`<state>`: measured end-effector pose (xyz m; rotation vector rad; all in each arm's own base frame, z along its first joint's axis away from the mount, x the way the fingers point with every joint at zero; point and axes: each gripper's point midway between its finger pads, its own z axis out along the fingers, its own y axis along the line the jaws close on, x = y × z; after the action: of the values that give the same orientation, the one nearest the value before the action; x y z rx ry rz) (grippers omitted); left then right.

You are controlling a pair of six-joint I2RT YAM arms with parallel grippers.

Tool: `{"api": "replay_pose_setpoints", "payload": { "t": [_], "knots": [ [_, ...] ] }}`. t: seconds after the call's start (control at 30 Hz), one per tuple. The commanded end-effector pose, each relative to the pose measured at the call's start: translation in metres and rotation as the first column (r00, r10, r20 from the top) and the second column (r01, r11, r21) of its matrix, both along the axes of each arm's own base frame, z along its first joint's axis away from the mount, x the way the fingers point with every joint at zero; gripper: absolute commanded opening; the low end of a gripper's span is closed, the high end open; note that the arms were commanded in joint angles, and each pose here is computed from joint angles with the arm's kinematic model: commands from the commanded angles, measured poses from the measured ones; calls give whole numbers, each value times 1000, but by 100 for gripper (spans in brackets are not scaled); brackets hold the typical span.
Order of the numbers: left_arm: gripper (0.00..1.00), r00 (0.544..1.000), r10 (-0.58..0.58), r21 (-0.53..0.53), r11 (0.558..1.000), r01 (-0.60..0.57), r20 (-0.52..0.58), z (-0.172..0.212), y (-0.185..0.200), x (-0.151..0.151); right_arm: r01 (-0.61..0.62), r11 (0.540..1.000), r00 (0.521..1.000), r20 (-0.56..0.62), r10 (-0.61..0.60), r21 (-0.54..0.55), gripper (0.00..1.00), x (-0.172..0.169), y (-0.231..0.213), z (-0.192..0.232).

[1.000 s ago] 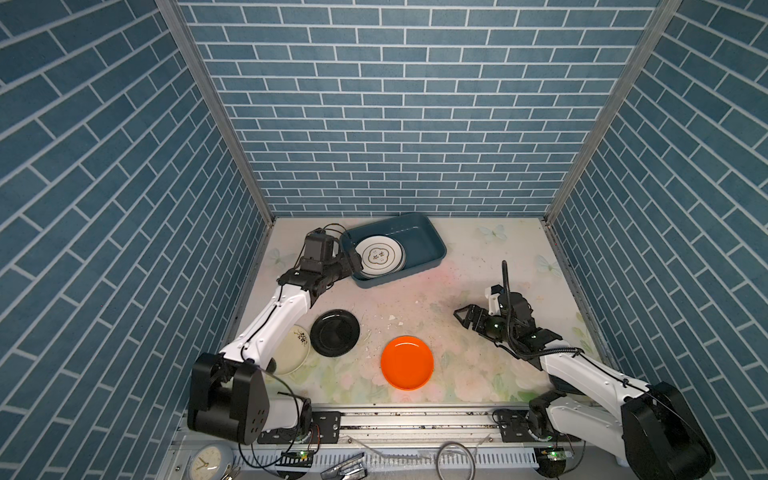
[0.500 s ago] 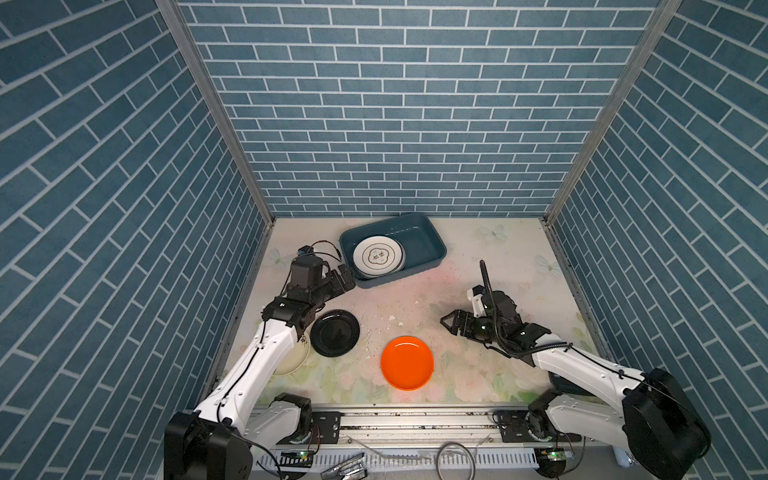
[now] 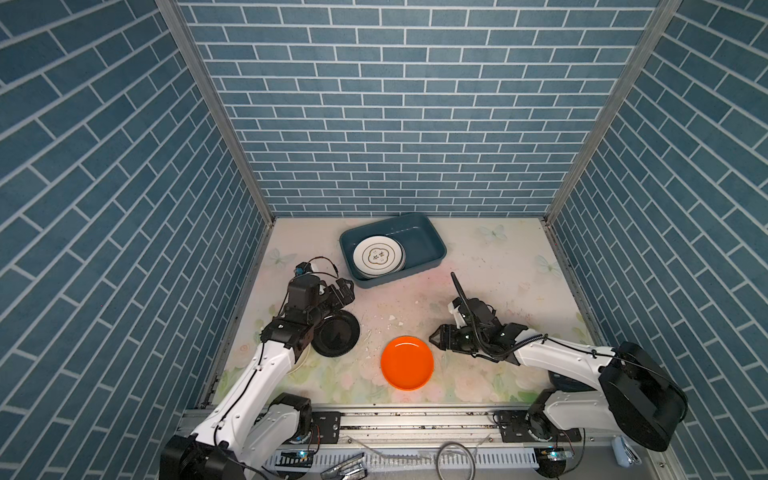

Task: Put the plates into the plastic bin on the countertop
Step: 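Move the right gripper to the orange plate's rim while the left gripper draws back, then grip the orange plate rim with the right gripper and lift it upright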

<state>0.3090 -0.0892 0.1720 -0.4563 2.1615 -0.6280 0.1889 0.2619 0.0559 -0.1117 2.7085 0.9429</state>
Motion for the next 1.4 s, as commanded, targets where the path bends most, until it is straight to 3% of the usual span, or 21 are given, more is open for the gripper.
{"api": "replay_pose_setpoints", "payload": {
  "t": [0.0, 0.2, 0.47, 0.97, 1.37],
  "knots": [
    [100, 1000, -2, -30, 1000, 3, 31, 2, -3, 1, 13, 999, 1000, -1, -13, -31, 64, -1, 2, 6],
    [100, 999, -20, -43, 999, 22, 45, 2, -7, 0, -27, 998, 999, -34, 26, -50, 59, -14, 8, 1],
    [99, 990, -127, -103, 986, 133, 57, 3, -28, -2, -90, 993, 992, -91, 84, -74, 54, -29, 19, -8],
    [100, 997, -65, -15, 998, 66, 37, -11, -9, -7, -158, 975, 980, -146, 135, -156, 33, -40, 30, -17],
    [100, 999, -40, 53, 998, 39, 27, -17, 2, -12, -164, 970, 976, -170, 134, -177, 30, -44, 26, -23]
  ]
}}
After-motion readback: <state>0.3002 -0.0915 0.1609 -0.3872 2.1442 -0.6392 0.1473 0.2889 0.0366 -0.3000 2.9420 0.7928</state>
